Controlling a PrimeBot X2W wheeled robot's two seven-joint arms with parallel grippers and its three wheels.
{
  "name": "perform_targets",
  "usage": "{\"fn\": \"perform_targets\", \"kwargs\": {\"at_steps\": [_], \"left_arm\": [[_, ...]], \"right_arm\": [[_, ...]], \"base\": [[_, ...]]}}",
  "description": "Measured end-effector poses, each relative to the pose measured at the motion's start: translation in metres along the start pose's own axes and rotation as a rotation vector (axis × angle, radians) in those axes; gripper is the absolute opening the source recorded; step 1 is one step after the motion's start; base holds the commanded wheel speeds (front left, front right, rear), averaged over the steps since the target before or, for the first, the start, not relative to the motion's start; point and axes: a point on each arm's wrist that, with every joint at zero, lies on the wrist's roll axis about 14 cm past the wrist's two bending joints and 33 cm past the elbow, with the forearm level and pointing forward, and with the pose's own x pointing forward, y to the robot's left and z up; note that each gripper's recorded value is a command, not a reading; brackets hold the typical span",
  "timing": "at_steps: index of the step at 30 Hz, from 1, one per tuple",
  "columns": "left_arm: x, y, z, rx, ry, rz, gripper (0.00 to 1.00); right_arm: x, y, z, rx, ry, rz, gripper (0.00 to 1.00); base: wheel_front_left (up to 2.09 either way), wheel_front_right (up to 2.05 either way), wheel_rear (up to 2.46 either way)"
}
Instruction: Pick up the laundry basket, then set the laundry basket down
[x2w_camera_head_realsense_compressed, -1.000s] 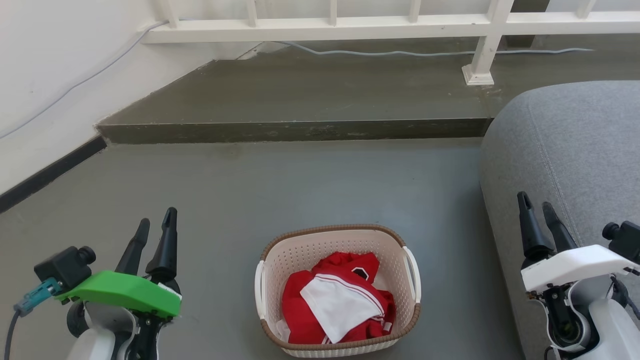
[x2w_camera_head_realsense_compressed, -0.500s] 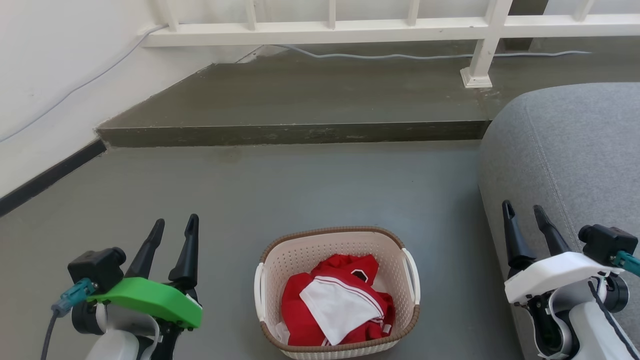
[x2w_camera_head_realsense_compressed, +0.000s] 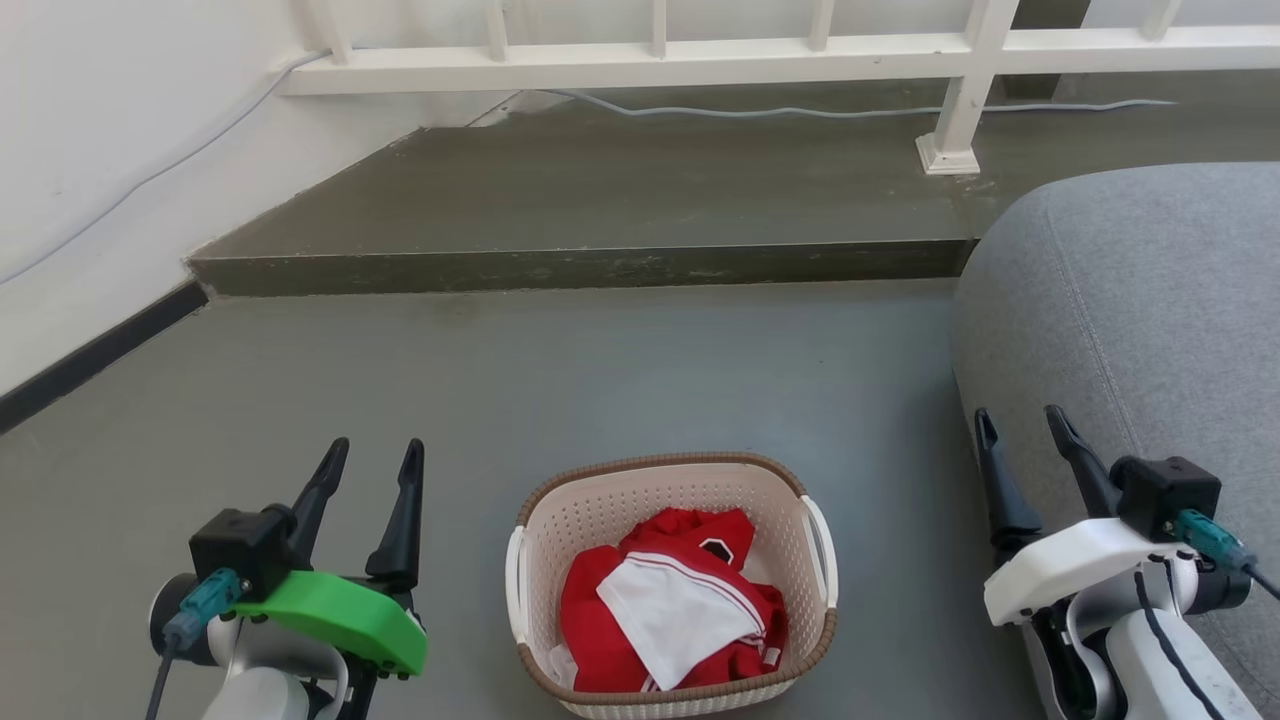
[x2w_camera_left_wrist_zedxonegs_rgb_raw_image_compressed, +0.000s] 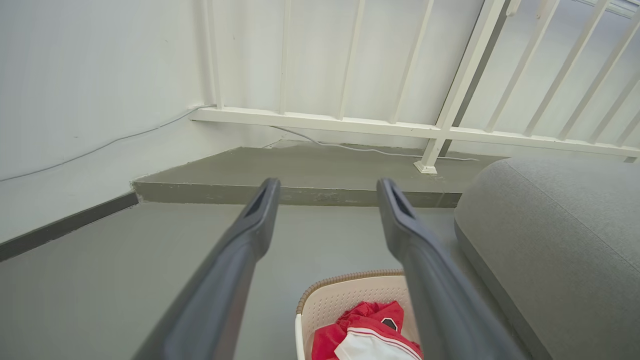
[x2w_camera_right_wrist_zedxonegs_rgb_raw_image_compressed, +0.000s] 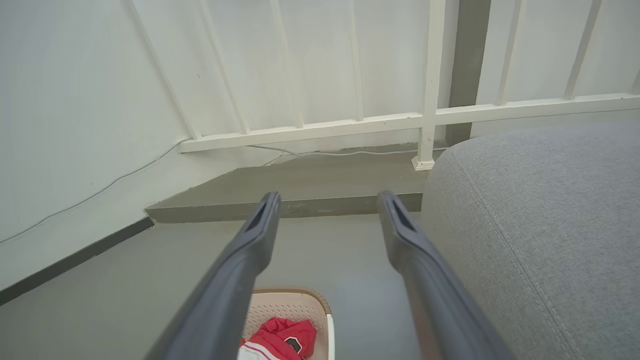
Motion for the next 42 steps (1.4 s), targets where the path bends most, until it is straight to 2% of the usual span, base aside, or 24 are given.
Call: {"fn": "perform_targets", "kwargs": {"at_steps": [13, 42], "left_arm": [[0.003, -0.002, -0.003, 0.133, -0.017, -0.005, 1.00], [0.010, 0.006, -0.006, 0.142, -0.004, 0.015, 1.00]], "right_arm": [[-0.001, 0.005, 0.003, -0.179, -0.041, 0.026, 1.00], [0.006, 0.007, 0.006, -0.153, -0.054, 0.015, 1.00]], "base": [[0.00, 0.00, 0.00], [0.00, 0.00, 0.00]]}}
